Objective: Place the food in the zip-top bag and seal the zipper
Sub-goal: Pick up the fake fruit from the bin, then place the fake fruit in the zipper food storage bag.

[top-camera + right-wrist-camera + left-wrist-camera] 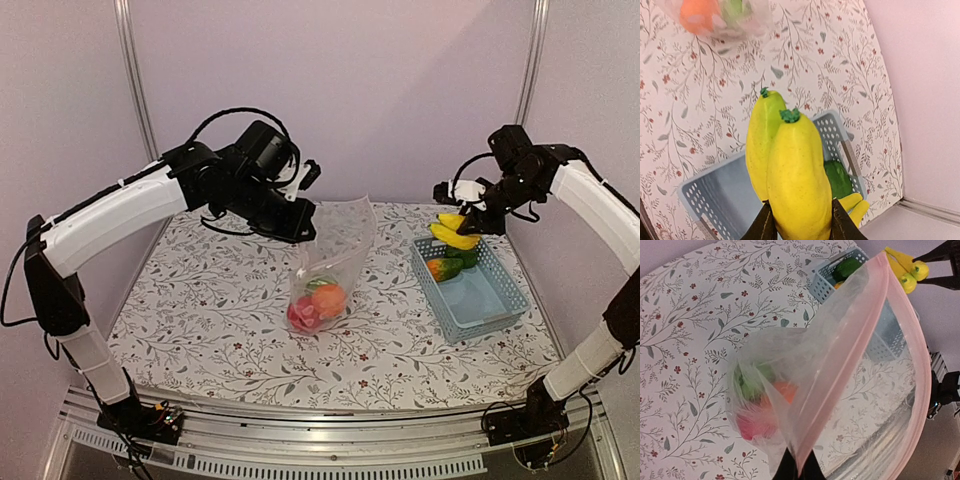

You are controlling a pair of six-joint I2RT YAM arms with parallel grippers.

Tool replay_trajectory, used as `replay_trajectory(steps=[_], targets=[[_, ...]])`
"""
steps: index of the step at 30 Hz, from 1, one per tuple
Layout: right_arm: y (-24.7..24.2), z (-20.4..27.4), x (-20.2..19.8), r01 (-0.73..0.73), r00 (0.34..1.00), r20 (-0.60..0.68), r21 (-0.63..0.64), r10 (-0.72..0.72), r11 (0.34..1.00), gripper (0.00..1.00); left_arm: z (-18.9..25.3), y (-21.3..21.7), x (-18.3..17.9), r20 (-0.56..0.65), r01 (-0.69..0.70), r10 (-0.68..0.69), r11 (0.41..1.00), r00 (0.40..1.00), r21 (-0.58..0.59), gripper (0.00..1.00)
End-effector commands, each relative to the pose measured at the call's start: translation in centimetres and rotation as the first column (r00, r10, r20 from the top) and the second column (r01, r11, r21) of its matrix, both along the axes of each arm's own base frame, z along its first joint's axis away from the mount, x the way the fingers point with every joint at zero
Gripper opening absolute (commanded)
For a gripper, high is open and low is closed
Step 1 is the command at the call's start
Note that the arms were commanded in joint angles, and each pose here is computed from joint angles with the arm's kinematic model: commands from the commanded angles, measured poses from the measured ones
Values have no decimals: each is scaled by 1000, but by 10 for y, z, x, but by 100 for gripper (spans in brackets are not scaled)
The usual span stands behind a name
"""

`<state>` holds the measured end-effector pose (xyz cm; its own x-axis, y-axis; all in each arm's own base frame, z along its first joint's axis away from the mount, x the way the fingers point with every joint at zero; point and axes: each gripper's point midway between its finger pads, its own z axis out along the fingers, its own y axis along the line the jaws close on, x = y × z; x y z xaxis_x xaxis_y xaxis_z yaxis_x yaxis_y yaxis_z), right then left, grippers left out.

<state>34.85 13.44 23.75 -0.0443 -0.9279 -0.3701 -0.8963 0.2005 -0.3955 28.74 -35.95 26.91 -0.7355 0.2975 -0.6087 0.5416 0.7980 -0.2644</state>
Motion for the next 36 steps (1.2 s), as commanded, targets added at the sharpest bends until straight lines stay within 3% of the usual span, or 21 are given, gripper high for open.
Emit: replay_trajectory(steps=[1, 4, 10, 15, 22, 31, 34, 36], targets=[[56, 94, -51, -111, 987, -56, 421, 148, 900, 8, 1, -3, 8, 0, -2, 2, 1000, 1000, -13, 0], [85, 152, -80, -213, 958, -15, 628, 285, 748, 10, 1, -6, 9, -5, -2, 2, 1000, 1000, -17, 0], [116, 226, -119, -315, 883, 80, 830, 462, 460, 12, 4, -9, 10, -11, -1, 1, 999, 1000, -32, 0], [144, 245, -133, -305, 832, 84, 894, 549, 327, 11, 5, -10, 10, -16, -6, 5, 999, 1000, -42, 0], [182, 205, -116, -159, 800, -100, 915, 591, 370, 10, 9, -10, 9, -14, -4, 3, 999, 1000, -53, 0], [206, 145, -81, -30, 830, -244, 878, 501, 478, 11, 10, -8, 7, -7, -1, 1, 998, 1000, -58, 0], [207, 132, -69, -10, 852, -260, 860, 454, 511, 18, 11, -6, 5, -4, -2, 2, 998, 1000, -64, 0], [208, 126, -63, 5, 866, -269, 848, 422, 530, 36, 11, -6, 4, -1, -2, 2, 998, 1000, -71, 0]])
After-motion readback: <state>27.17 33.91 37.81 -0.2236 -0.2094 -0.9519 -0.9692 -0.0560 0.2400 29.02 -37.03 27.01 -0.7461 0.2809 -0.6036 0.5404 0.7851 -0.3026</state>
